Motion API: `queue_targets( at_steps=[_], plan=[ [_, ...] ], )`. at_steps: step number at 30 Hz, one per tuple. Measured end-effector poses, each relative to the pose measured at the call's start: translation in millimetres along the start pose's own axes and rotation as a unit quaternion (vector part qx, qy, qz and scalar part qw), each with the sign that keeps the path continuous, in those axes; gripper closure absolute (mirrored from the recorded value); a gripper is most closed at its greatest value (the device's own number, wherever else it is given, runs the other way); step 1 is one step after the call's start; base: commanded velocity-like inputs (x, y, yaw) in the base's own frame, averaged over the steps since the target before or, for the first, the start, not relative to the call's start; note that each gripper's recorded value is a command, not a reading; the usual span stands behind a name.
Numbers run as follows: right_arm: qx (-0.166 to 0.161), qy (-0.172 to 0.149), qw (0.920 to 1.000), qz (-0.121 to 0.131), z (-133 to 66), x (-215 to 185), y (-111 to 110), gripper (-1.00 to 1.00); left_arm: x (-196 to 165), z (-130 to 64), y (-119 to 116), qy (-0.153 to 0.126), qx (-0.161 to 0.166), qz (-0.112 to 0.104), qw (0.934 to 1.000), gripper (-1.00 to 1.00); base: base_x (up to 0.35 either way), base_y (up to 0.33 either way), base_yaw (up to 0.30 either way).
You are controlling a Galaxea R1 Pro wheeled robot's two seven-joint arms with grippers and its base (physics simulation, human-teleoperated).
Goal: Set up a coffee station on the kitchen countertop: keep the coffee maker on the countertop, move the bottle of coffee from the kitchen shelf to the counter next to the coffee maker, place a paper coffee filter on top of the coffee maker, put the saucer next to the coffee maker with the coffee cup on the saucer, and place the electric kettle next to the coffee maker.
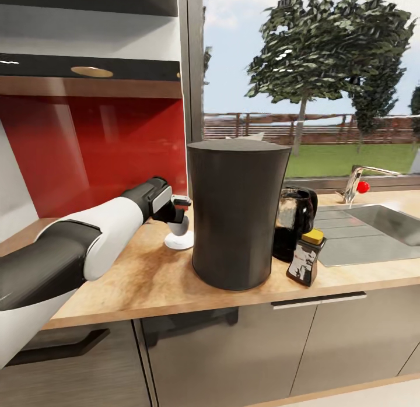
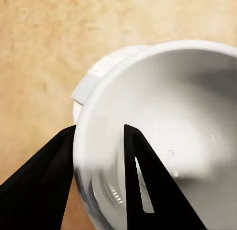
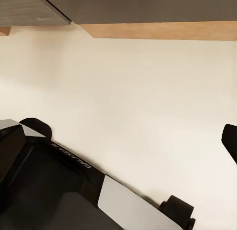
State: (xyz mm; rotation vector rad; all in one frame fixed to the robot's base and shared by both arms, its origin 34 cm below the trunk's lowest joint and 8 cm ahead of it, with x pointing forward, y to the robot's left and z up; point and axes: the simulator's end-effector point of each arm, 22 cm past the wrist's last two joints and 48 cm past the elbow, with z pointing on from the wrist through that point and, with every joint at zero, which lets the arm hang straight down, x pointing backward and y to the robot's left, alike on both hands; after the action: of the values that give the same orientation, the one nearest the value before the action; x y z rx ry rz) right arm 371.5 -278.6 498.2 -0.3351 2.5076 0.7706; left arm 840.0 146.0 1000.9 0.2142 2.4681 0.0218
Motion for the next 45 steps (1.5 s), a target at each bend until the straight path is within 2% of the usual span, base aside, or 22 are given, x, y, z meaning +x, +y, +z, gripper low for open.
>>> queue_targets(
  at_steps=[18,45],
  plan=[
    [0.000,0.001,1.0000,0.000,0.2,0.5,0.2,-1.00,1.8,3.1,0.2,0.000,0.000,-0.001,1.0000,1.00,0.034,0.000,0.000],
    [-0.002,0.017,0.9998,0.012,2.0,15.0,-0.3,-1.00,12.9,30.8,-0.4,0.020,0.003,-0.001,0.9998,1.00,0.000,0.000,0.000]
  ],
)
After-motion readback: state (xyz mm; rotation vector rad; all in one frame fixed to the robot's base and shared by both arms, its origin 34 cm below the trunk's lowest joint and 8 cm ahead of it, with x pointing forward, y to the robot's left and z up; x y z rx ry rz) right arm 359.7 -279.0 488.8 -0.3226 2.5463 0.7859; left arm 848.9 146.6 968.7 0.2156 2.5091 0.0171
